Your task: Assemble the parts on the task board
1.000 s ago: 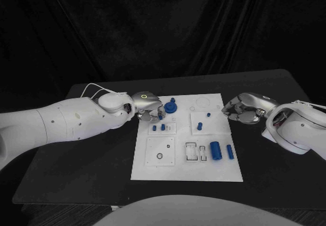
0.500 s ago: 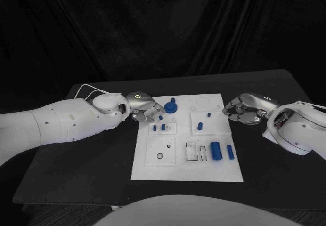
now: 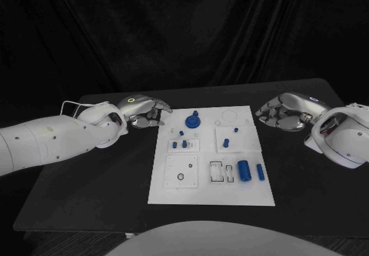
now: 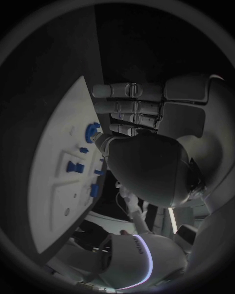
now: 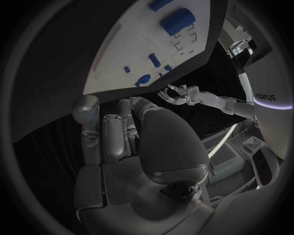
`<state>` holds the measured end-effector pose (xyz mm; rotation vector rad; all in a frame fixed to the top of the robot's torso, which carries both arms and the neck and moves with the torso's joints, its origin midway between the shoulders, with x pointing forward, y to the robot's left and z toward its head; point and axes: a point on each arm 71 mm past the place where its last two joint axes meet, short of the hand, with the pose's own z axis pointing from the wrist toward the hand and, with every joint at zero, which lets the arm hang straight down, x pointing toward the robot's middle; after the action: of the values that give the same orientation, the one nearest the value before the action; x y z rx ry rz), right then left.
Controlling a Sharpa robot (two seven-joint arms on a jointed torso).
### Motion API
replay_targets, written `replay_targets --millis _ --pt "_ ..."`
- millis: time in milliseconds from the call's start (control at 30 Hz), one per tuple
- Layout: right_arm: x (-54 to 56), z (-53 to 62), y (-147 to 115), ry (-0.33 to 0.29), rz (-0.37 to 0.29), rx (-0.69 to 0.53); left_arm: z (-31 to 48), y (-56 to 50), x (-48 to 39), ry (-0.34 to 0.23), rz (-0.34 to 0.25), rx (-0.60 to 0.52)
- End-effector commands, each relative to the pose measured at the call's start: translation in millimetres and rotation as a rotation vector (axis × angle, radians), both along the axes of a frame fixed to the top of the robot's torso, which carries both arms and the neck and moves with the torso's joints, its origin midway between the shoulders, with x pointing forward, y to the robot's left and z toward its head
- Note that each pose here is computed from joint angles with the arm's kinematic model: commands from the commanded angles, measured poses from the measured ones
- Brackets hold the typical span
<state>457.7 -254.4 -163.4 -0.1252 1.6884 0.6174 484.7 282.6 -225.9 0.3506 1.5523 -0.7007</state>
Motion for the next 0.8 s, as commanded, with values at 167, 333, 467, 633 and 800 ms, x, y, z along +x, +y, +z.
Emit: replay_targets --millis 167,333,467,633,800 --pt "5.7 43.5 26 -0.182 0.179 -0.102 14.3 -3.9 -13.9 0.519 -0.026 -0.819" --pt "11.6 44.8 42 -0.222 0.286 -0.268 19.6 -13.1 -19.1 0.636 -0.084 -1.052" --pt "13.1 30.9 47 -0.218 0.338 -0.346 20.6 -19.1 -18.9 0.645 -0.121 -1.131" --pt "11.9 11.6 52 -0.21 0.38 -0.401 20.9 -22.8 -21.5 0.622 -0.139 -1.18" --pt "11.9 0.3 55 -0.189 0.395 -0.421 18.4 -24.1 -23.6 0.62 -0.146 -1.197"
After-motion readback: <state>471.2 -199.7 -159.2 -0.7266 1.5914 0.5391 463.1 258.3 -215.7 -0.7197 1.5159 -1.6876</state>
